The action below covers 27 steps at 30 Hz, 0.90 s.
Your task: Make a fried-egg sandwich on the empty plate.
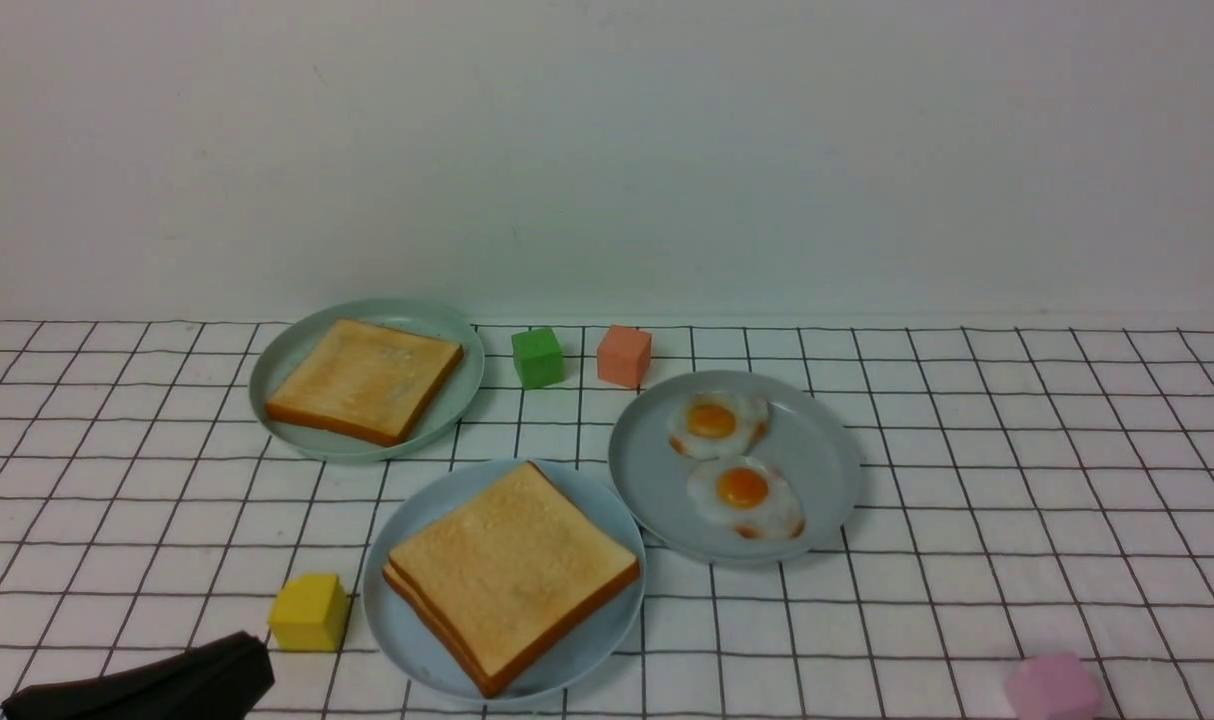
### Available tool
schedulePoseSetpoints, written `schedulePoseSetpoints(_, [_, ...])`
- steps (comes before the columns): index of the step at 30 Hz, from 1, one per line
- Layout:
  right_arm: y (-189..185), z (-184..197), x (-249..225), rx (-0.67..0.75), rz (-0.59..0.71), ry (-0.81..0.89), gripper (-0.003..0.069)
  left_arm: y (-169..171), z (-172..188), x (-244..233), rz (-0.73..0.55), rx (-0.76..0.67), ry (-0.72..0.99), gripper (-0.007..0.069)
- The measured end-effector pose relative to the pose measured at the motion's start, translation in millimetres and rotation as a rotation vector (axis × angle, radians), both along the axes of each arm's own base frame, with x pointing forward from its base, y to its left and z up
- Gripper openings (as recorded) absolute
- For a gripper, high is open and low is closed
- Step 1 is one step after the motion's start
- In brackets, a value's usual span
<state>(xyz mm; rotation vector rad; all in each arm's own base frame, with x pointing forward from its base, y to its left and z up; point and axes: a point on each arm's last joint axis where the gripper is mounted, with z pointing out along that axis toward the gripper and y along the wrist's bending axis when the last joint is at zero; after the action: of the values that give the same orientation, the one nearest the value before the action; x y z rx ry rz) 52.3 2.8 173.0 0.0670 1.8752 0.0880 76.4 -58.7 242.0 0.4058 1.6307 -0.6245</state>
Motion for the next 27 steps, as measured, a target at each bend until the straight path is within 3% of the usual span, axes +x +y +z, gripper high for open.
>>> schedulePoseSetpoints(12, [0,0,0,0.002,0.0,0.0,0.0003,2,1,0,0.016,-0.004,-0.015,0.0015])
schedulePoseSetpoints(21, [0,0,0,0.002,0.0,0.001,0.0008,46,-8,-22,0.436,-0.016,0.027,-0.0013])
schedulePoseSetpoints(24, [0,0,0,0.002,0.0,0.001,0.001,52,-26,-27,0.547,-0.008,0.081,-0.0013])
schedulePoseSetpoints(27, [0,0,0,0.002,0.0,0.0,0.0014,54,-63,-25,0.604,-0.01,0.24,-0.0013])
